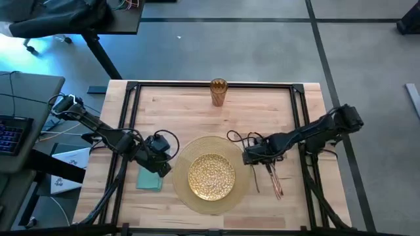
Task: Set table place
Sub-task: Put the bronze fork on the blue table napkin to the left of the brown placemat
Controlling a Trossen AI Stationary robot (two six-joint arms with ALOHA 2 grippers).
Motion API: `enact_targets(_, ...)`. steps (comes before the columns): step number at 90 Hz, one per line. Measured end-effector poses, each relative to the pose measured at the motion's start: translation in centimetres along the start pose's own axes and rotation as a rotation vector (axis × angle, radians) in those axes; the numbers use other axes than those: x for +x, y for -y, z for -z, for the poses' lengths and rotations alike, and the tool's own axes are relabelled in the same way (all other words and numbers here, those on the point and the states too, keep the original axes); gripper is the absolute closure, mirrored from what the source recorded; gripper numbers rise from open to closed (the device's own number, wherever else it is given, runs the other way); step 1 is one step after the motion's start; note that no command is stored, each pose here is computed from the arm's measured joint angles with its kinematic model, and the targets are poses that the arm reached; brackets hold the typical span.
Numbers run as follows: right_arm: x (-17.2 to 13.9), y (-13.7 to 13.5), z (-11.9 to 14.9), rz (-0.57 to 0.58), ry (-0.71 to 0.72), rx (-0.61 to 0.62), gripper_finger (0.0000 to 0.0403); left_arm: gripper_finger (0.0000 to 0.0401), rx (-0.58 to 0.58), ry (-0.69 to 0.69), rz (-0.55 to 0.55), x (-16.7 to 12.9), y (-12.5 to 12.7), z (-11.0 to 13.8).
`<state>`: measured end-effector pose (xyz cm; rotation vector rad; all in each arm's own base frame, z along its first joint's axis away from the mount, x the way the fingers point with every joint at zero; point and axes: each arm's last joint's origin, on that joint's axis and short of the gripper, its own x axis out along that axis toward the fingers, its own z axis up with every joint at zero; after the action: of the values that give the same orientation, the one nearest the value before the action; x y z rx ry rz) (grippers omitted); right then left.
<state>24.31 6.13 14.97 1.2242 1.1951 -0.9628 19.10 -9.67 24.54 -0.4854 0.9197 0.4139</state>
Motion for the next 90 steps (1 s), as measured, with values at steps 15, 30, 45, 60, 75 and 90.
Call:
enact_targets(15,0.2,-1.7,0.3,-0.158,-0.049,-0.113,0.0304,0.0401,0.005,0.001,-0.001,0.0,0.0,0.0)
enact_targets(30,-0.2,-2.4,0.4,-0.201,-0.062,-0.171,0.0311,0.0401,0.007,0.003,-0.003,0.0,0.0,0.0)
enact_targets(45,-0.7,-2.4,1.2,-0.17,-0.094,-0.21,0.0311,0.0401,0.001,0.004,-0.003,0.0,0.0,0.0)
enact_targets(60,0.3,-2.0,2.5,-0.131,-0.115,-0.249,0.0311,0.0401,0.001,0.004,-0.003,0.0,0.0,0.0)
enact_targets(75,2.2,-2.0,3.5,-0.081,-0.118,-0.277,0.0312,0.0401,0.0,0.006,-0.004,0.0,0.0,0.0)
enact_targets(90,3.1,-1.9,3.9,-0.046,-0.098,-0.254,0.0335,0.0401,-0.001,0.004,-0.002,0.0,0.0,0.0)
